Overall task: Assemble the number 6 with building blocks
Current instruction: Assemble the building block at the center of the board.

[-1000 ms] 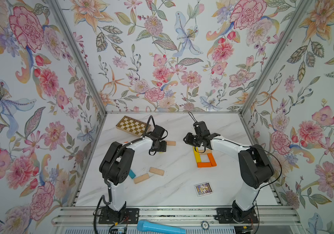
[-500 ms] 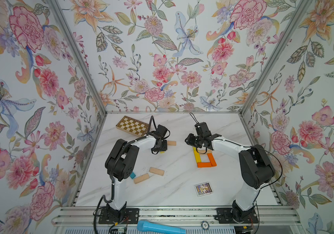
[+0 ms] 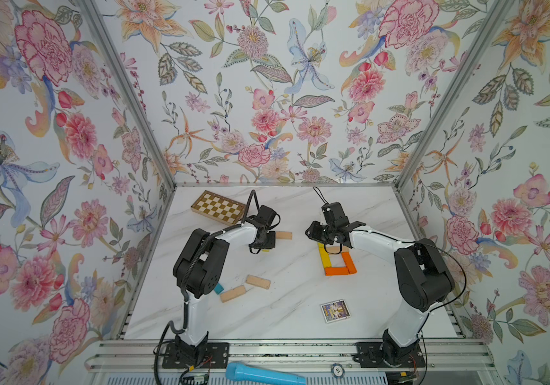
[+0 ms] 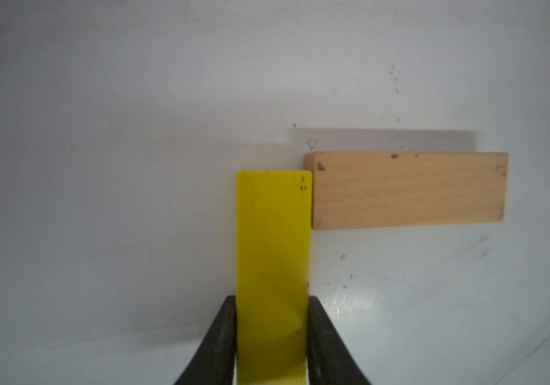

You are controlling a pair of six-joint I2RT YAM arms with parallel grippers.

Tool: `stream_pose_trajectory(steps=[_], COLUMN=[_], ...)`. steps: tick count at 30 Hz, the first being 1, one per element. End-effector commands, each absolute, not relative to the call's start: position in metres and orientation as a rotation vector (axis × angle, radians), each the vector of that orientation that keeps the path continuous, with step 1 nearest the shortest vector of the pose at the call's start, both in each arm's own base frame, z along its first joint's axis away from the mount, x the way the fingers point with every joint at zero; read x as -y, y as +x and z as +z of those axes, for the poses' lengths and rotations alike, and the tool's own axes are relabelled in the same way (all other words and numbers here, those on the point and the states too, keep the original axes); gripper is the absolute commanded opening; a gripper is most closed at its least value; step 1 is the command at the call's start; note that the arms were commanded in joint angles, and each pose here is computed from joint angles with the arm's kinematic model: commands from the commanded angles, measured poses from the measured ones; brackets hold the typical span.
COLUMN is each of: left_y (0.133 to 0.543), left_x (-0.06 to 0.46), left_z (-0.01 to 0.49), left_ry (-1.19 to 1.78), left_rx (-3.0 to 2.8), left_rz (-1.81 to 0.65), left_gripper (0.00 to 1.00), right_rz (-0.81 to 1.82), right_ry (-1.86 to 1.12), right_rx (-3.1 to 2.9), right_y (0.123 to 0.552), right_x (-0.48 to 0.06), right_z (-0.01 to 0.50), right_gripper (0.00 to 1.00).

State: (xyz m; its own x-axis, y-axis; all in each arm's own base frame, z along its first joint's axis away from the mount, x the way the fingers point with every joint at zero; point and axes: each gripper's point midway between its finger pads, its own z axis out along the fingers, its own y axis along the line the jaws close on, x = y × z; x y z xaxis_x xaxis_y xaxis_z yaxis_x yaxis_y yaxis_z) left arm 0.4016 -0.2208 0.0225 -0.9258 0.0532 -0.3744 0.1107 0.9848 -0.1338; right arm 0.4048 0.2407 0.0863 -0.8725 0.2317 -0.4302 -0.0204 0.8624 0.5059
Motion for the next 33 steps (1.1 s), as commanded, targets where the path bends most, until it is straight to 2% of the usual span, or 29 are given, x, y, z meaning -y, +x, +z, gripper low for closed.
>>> stream_pose_trajectory(steps=[1,9,33], left_y=[0.398,0.402,0.408], left_x=[0.212,0.209,0.216], left_z=[0.02,0.022,0.013], left_ry=[0.135,0.139,0.186], left_rx=[-2.762,-2.756,-2.763], left_rz=[-0.188,-0.194,-0.212], left_gripper=[0.3,0.31,0.34], right_rz=[0.726,0.738,0.736], right_ry=[0.098,0.058,0.072], right_rx=[-2.533,-2.559,-2.564], right_y=[0.407,0.404,0.405], right_x=[-0.253,-0.275,-0.27], right_z=[0.093,0.088,0.085], right_gripper=[0.37,0.37,0.37])
